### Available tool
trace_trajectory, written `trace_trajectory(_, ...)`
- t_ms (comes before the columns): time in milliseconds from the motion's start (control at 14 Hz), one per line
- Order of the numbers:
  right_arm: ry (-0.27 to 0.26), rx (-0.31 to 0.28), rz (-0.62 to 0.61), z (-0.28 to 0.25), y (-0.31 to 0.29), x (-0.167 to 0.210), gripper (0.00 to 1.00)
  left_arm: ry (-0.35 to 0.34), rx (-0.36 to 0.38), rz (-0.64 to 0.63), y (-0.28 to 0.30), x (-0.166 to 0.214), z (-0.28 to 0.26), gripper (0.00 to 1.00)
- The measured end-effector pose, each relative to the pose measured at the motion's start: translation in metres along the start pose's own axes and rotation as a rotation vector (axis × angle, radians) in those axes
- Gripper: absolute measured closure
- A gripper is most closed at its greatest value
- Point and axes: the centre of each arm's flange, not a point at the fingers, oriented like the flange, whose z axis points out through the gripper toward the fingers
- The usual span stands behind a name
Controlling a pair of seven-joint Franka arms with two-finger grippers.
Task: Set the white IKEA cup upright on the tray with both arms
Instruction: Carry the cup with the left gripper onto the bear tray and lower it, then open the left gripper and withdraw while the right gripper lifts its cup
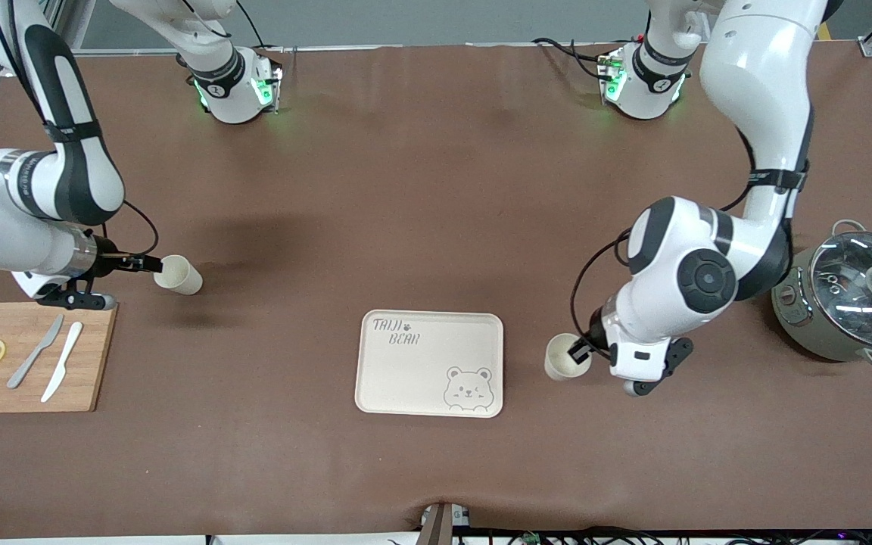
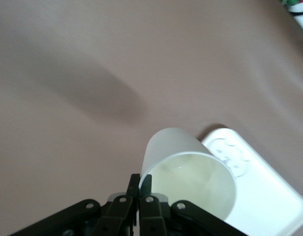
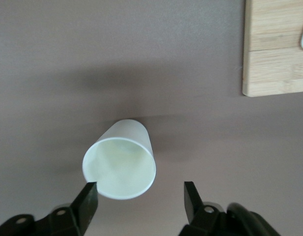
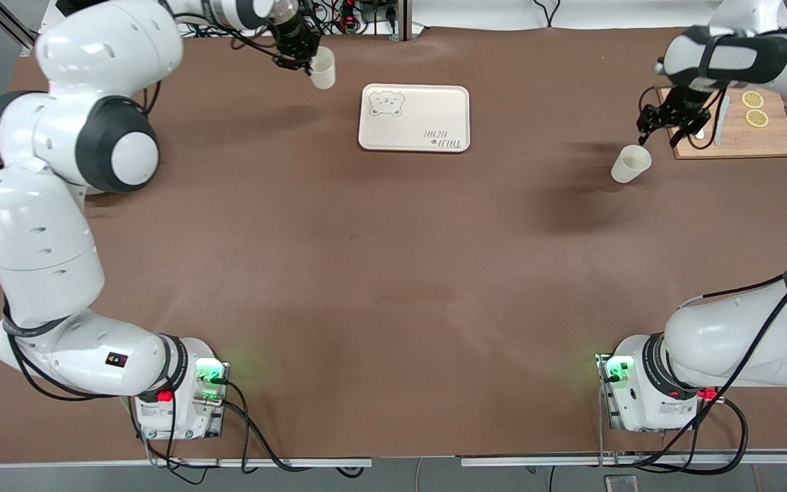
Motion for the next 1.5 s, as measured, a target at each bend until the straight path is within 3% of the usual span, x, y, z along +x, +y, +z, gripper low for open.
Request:
trace_trajectory(71,0.008,0.000,0.000,0.010,0.000,-0.003,0.39,-0.001,-0.025,-0.031,0.010,-0.008,0.005,0.97)
trace_trajectory(214,0.025,-0.001,0.001,0.023,0.000,-0.008,0.45,-0.007,-0.071,-0.087,0.027,-0.026,0.015,0.97)
trace_trajectory(286,0.033,-0.002,0.001,0.028,0.000,-0.010,0.57,-0.010,-0.087,-0.109,0.034,-0.036,0.021,0.97)
trace_trajectory(429,0.046,-0.002,0.002,0.037,0.000,-0.014,0.61,-0.014,-0.107,-0.148,0.048,-0.060,0.037,0.97)
trace_trajectory(643,0.047,-0.002,0.003,0.043,0.000,-0.018,0.93,-0.030,-0.095,-0.166,0.056,-0.091,0.078,0.97)
trace_trajectory(714,0.047,-0.002,0.003,0.043,0.000,-0.018,0.97,-0.037,-0.079,-0.165,0.055,-0.095,0.092,0.97)
trace_trajectory(1000,0.036,-0.002,0.002,0.041,0.000,-0.018,0.97,-0.053,-0.034,-0.166,0.048,-0.100,0.131,0.94)
trace_trajectory(1286,-0.052,0.045,0.012,-0.011,-0.013,-0.007,0.97,-0.036,-0.075,-0.167,0.057,-0.094,0.110,0.59)
trace_trajectory(1500,-0.041,0.099,0.058,-0.067,-0.055,0.009,0.97,0.064,-0.058,-0.128,0.054,-0.068,0.053,0.28)
